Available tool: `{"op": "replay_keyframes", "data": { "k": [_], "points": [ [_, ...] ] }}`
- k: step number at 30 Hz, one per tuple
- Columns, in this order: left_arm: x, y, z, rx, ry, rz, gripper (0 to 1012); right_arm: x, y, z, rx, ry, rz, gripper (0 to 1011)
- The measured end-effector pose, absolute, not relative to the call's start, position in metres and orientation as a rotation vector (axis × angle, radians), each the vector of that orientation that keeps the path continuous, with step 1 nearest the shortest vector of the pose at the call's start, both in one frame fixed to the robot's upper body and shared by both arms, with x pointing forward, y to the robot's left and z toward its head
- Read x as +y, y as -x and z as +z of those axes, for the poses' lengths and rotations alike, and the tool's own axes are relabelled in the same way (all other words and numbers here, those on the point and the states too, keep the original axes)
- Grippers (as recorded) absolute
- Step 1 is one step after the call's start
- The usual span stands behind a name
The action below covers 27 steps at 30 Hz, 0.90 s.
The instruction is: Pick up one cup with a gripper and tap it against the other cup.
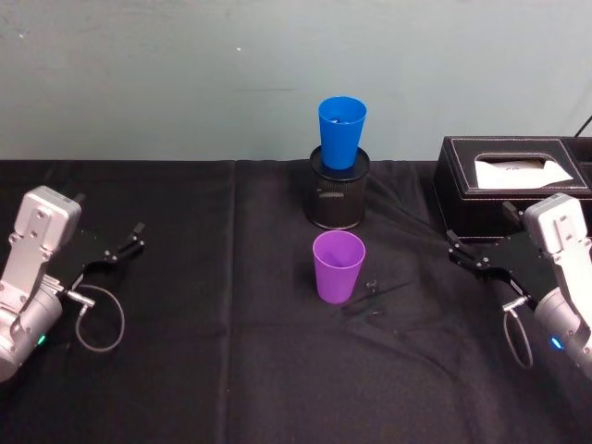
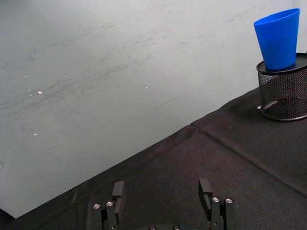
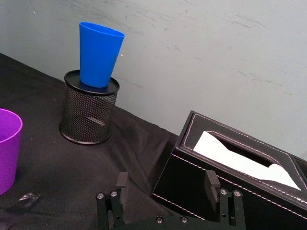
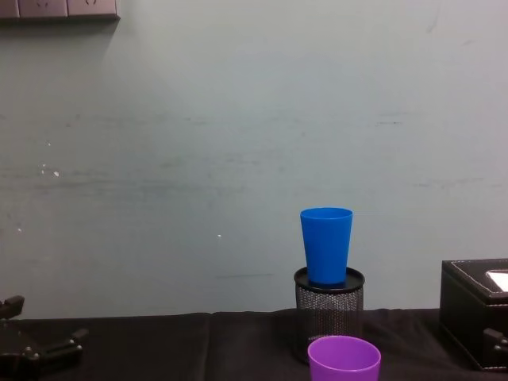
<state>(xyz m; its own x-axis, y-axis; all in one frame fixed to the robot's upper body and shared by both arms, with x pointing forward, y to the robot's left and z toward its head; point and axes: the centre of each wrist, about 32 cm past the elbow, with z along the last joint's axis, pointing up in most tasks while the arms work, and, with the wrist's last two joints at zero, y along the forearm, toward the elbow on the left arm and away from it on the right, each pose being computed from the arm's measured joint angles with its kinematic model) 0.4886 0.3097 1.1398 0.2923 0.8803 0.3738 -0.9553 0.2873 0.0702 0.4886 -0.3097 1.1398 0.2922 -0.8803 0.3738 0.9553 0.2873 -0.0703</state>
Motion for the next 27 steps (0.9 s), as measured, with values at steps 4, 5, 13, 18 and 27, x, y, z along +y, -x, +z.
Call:
{"op": "replay_keyframes", "data": {
  "k": [4,5,13,18,27],
  "points": [
    [0.3097,-0.4886,1.1398,-0.285,-0.304,1.248,1000,-0.3096,-0.4886,1.1398,-0.285,0.304,-1.248,1003],
    [0.3097,-0.4886,1.1398,-0.285,-0.304,1.248,1000,-0.3096,-0.4886,1.1398,-0.285,0.304,-1.248,1003],
    [0.3097,-0.4886,1.1398,-0.285,-0.304,1.248,1000,-0.3097,-0.4886,1.1398,-0.285,0.304,-1.248,1003],
    [0.3097,-0.4886,1.1398,-0.285,-0.304,1.248,1000,-0.3097,-0.4886,1.1398,-0.285,0.304,-1.248,1003],
    [0.3097,-0.4886,1.1398,-0.285,-0.304,1.248,1000,-0.3096,-0.4886,1.1398,-0.285,0.304,-1.248,1003]
  ]
}}
